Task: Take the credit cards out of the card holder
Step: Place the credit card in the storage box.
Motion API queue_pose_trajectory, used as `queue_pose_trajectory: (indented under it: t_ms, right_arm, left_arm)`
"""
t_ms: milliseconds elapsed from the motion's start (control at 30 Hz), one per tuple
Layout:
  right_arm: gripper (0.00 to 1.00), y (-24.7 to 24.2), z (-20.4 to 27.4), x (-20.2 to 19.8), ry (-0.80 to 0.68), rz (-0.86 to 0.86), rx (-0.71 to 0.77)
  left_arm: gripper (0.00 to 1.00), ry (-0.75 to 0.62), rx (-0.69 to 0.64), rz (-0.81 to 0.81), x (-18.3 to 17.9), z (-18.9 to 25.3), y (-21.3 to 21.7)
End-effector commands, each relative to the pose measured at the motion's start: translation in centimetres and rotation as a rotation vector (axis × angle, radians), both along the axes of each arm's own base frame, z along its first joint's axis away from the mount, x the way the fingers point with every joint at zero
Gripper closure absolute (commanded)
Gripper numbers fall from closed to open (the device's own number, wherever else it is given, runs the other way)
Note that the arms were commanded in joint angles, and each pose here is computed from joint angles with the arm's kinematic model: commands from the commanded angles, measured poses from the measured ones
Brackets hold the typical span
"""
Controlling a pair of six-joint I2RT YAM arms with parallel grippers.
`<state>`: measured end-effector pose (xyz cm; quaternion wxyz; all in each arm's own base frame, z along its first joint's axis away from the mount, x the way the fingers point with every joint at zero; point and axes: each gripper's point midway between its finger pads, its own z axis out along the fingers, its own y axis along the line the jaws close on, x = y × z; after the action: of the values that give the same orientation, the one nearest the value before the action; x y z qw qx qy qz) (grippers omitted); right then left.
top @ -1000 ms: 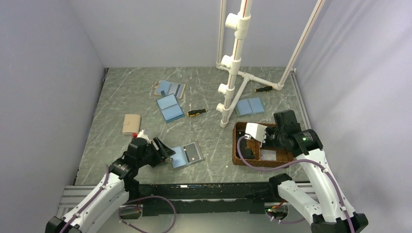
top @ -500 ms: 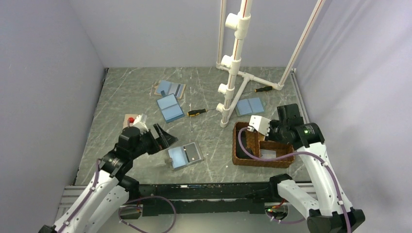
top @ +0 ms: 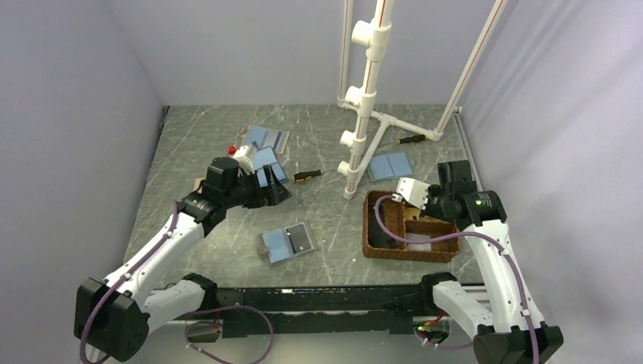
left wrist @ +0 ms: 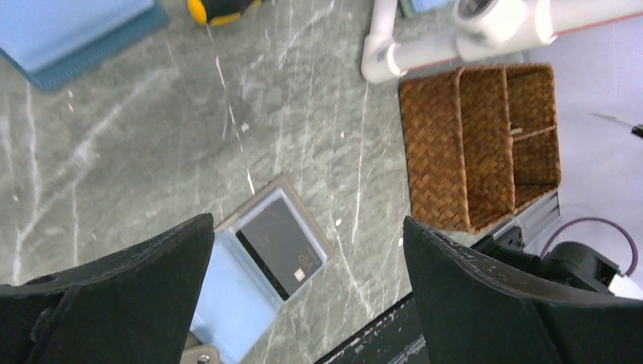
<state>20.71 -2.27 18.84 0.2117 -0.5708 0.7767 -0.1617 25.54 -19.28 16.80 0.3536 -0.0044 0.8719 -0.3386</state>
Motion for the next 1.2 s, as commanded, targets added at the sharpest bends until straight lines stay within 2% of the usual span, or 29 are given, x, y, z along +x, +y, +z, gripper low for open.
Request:
queue_pose_trajectory:
  t_ms: [0, 300, 533, 800, 1167]
  right_arm:
    - [1.00, -1.8, 1.2, 1.1, -0.053, -0.103, -0.005]
    - [1.00, -3.8, -2.3, 1.3, -0.003, -0.149, 0.025]
    - [1.00, -3.2, -2.9, 3.1, -0.003, -0.127, 0.078]
    - [1.00, -2.4, -3.7, 4.8, 0.030, -0.112, 0.132]
    - [1.00, -3.6, -4.9, 6.0, 0.073, -0.085, 0.055]
  left_arm:
    - [0.01, -0.160, 0.016, 0.051, 3.0, 5.3, 0.5]
    - [0.00, -0.223, 0.097, 0.224, 5.1, 5.4, 3.4]
    - [0.01, -0.239, 0.144, 0.219, 6.8, 4.1, 3.4]
    - [0.01, -0.329, 0.203, 0.197, 9.3, 4.0, 3.6]
    - [0.01, -0.286, 0.209, 0.238, 12.3, 3.3, 4.4]
